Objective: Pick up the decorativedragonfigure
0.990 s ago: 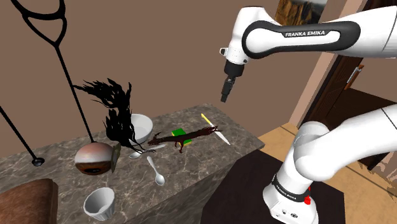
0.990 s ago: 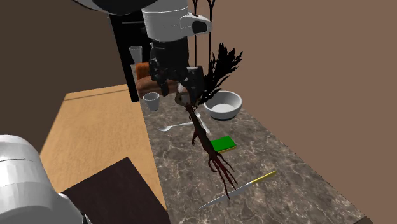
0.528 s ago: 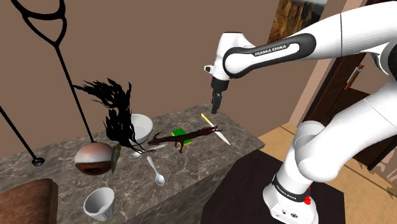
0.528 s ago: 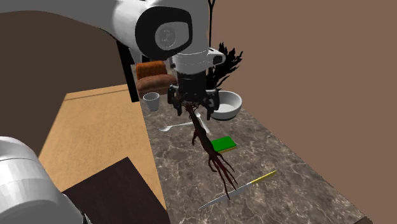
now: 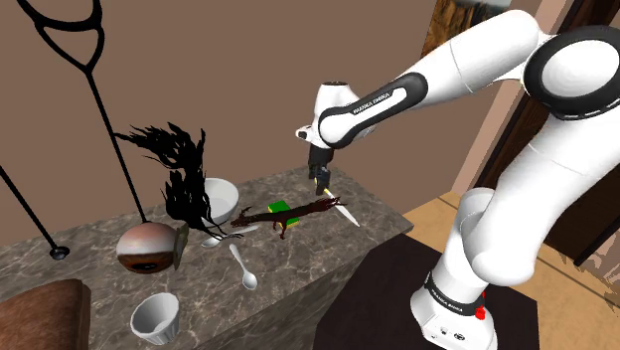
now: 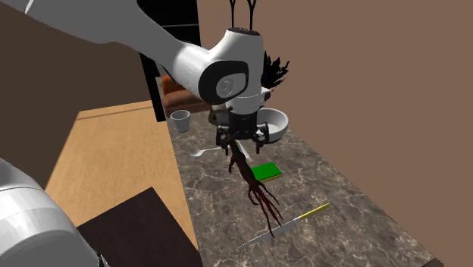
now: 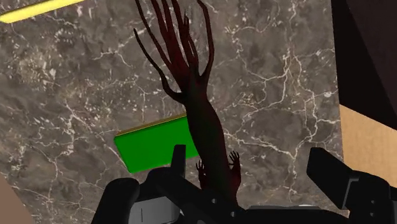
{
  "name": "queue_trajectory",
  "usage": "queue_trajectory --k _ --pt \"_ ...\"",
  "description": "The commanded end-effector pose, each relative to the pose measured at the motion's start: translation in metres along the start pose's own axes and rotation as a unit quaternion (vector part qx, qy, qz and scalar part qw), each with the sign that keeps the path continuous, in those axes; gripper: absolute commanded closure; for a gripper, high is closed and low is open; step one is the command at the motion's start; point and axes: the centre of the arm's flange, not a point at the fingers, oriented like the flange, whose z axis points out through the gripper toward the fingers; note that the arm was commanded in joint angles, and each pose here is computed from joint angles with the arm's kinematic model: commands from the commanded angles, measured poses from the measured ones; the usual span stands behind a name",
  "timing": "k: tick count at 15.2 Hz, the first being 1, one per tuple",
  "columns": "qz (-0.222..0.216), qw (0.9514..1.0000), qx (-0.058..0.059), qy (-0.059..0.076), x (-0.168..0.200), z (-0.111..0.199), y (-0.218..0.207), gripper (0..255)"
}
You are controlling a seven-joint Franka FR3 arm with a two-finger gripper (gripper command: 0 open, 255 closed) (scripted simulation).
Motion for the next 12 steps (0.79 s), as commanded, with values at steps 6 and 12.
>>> queue_trajectory --k 6,12 --pt "-0.144 0.9895 0.011 -0.006 0.042 0.083 0.020 0" --pt "-0.150 0.9886 0.011 -0.007 0.042 0.113 0.020 0"
